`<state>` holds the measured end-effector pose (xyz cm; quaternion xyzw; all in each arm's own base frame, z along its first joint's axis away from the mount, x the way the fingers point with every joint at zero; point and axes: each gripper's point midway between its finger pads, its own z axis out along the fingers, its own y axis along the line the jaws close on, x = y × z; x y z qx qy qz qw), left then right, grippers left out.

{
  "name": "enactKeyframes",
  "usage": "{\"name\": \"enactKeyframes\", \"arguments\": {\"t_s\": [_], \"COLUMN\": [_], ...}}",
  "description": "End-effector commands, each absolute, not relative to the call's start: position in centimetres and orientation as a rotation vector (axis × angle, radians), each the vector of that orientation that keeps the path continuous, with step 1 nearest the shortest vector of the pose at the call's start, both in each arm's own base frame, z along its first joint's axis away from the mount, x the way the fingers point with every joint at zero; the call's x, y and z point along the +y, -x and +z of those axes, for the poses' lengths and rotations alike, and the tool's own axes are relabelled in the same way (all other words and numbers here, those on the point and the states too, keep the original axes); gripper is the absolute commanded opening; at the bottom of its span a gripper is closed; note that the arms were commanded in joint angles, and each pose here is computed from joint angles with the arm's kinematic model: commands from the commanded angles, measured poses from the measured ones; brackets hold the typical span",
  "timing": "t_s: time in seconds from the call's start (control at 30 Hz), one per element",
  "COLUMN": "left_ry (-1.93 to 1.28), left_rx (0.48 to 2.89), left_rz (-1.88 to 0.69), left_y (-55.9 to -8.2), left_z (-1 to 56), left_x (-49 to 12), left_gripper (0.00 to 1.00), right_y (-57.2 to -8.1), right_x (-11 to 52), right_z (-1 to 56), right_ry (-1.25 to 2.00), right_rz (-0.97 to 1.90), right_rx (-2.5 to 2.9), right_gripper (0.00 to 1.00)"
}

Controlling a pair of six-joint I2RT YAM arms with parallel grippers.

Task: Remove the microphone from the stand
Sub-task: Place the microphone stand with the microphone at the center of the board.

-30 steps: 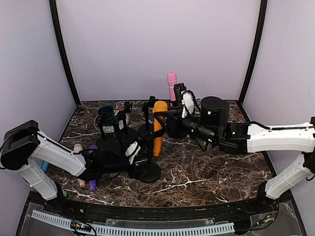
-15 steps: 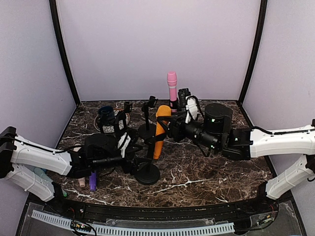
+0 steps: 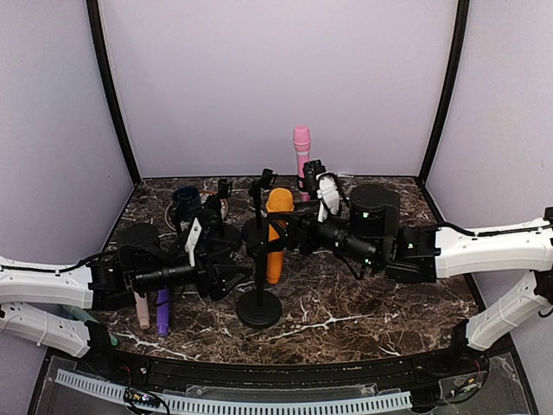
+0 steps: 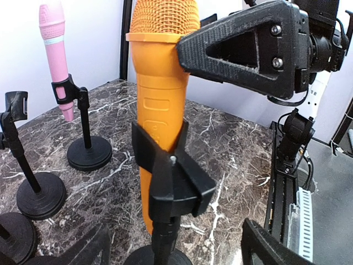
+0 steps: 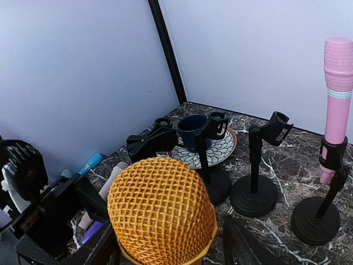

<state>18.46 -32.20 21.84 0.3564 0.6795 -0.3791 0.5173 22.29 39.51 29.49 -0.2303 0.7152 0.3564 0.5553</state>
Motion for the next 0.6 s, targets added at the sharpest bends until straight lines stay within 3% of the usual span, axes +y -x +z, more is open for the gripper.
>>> {"name": "enactKeyframes", "arguments": {"t_s": [0.0, 0.33, 0.57], "left_ry": [-0.897, -0.855, -0.832], "left_rx": [1.681, 1.735, 1.744], "left_rz": [-0.953, -0.937, -0.955], "left_y": [-17.3, -17.9, -17.9], "left_z": [22.1, 22.8, 23.0], "left_x": [-32.0, -31.9, -31.9], "left_gripper": [0.83, 0.85, 0.88], "right_y": [-22.3, -22.0, -22.1], "right_x": [40.3, 41.6, 42.8], "right_z": [30.0, 31.6, 32.0], "right_ry": [0.547, 0.581, 0.634], "right_rz": [0.842, 0.885, 0.857], "right_rx": [1.695, 1.684, 1.696], "right_gripper": [0.68, 0.92, 0.95]}}
